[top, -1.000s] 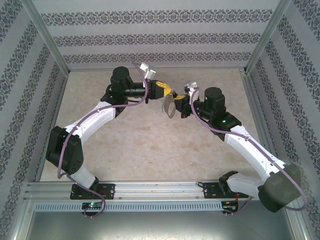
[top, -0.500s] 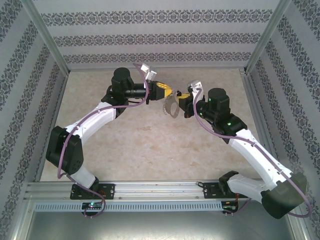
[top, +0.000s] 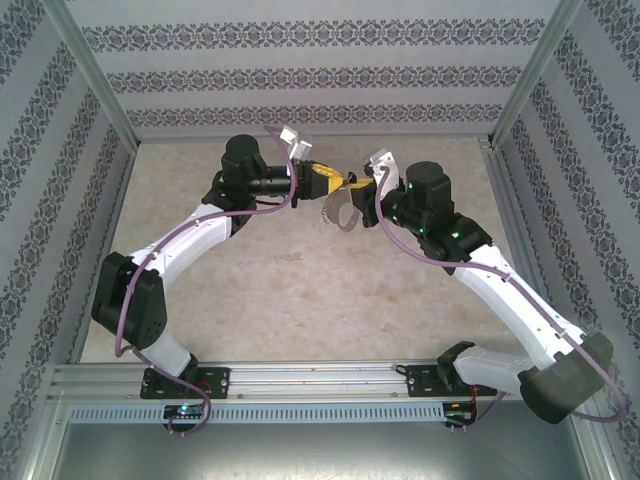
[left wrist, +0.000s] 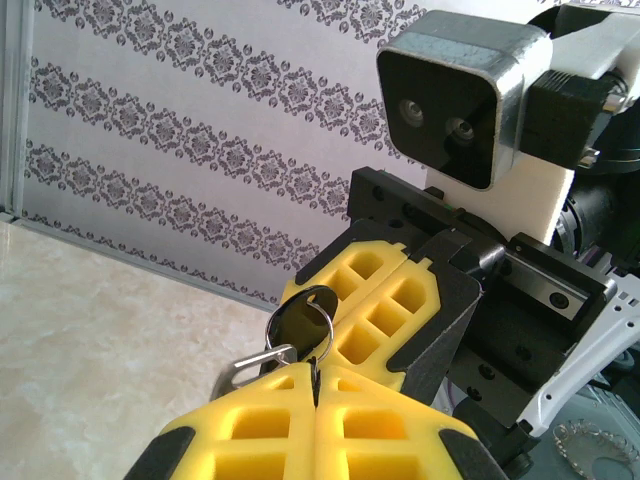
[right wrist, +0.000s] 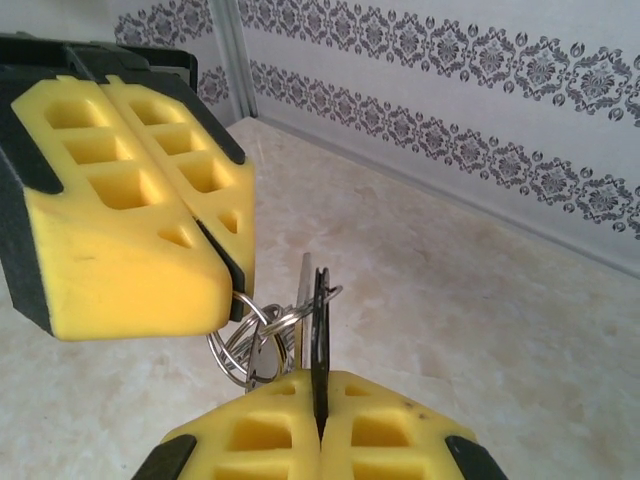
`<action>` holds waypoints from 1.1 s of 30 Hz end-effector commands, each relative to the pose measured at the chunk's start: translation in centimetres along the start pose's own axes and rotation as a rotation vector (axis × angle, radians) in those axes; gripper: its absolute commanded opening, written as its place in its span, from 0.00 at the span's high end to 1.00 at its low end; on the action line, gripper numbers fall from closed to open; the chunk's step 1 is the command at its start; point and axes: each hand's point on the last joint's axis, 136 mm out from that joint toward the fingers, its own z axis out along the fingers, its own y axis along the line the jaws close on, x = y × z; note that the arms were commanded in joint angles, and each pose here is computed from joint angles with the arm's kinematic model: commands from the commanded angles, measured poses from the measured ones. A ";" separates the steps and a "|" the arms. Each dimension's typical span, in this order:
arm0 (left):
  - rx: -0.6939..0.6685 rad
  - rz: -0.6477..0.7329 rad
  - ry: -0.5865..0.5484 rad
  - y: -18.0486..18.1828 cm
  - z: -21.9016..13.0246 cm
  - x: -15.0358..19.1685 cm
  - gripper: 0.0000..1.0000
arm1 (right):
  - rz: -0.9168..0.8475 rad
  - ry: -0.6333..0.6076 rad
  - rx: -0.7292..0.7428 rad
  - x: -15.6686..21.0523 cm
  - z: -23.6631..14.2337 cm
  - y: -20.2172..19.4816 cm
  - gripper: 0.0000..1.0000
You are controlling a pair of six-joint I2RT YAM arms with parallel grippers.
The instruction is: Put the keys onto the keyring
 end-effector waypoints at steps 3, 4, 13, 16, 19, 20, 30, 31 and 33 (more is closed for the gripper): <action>0.029 0.053 -0.025 -1.2 -0.1 -1.0 1.00 | -0.043 -0.020 0.044 -0.9 -0.1 -0.4 1.00; 0.026 0.050 -0.025 -1.1 -0.1 -1.0 1.00 | -0.040 -0.008 0.055 -0.3 0.0 -0.6 1.00; 0.023 0.052 -0.030 -1.0 -0.1 -1.1 1.00 | -0.005 0.013 0.061 1.9 -0.2 -0.7 1.00; 0.025 0.055 -0.031 -1.1 -0.1 -1.2 1.00 | -0.003 0.004 0.061 1.7 -0.6 -0.6 1.00; 0.025 0.053 -0.029 -1.0 -0.1 -1.1 1.00 | -0.009 -0.012 0.054 1.0 -0.9 -0.4 1.00; 0.024 0.053 -0.029 -1.0 0.0 -1.1 1.00 | -0.013 -0.017 0.051 0.7 -1.0 -0.3 1.00; 0.029 0.048 -0.029 -1.0 0.0 -1.0 1.00 | -0.057 -0.019 -0.017 -1.3 -0.5 1.4 1.00; 0.029 0.048 -0.029 -1.0 0.0 -1.0 1.00 | -0.069 -0.013 -0.021 -1.3 -0.4 1.6 1.00; 0.030 0.048 -0.029 -1.0 0.0 -1.0 1.00 | -0.086 -0.005 -0.017 -1.5 -0.2 1.8 1.00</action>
